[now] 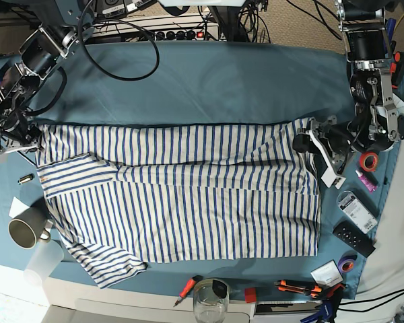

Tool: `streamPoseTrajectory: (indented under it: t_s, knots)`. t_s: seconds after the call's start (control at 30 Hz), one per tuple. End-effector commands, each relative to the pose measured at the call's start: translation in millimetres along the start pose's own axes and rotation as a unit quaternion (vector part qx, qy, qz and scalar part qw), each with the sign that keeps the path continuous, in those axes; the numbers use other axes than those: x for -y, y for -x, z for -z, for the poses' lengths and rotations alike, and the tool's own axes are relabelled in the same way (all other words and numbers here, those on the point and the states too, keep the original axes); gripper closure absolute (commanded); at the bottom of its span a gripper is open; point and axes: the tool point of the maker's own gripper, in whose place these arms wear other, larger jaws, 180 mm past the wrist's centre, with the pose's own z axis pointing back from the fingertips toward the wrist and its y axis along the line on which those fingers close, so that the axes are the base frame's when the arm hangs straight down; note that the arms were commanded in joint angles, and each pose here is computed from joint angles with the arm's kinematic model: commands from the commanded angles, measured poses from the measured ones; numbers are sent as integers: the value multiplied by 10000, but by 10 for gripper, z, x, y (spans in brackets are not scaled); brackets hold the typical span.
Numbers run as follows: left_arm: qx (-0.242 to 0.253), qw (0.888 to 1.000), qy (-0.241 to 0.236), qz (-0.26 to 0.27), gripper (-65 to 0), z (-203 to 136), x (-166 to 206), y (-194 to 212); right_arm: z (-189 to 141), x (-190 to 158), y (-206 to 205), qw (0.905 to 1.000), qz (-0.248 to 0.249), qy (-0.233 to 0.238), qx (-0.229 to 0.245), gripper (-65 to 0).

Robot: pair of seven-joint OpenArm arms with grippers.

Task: Fold the T-shirt properly
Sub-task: 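Grasp the folded shirt's side edges and pull them outward with both grippers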

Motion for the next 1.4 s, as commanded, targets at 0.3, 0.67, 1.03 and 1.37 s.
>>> streamPoseTrajectory:
  t_s: [0.3,0.67,1.03,1.37]
  knots:
    - [-54,9991,-345,247,0,-83,-128,-70,-89,120,198,9972,-71,233,-713,0]
    - [-247,9965,-695,402,0,-299,-391,-47,-542,-57,-372,9992,-406,-15,15,0]
    - [-215,9971,-725,127,0,-604,-621,96,-548,69,88,9965,-476,-104,-676,0]
    - [-332,9969,-696,-138,0,-805,-612,559,-625,163,334,9937,-663,-79,-901,0]
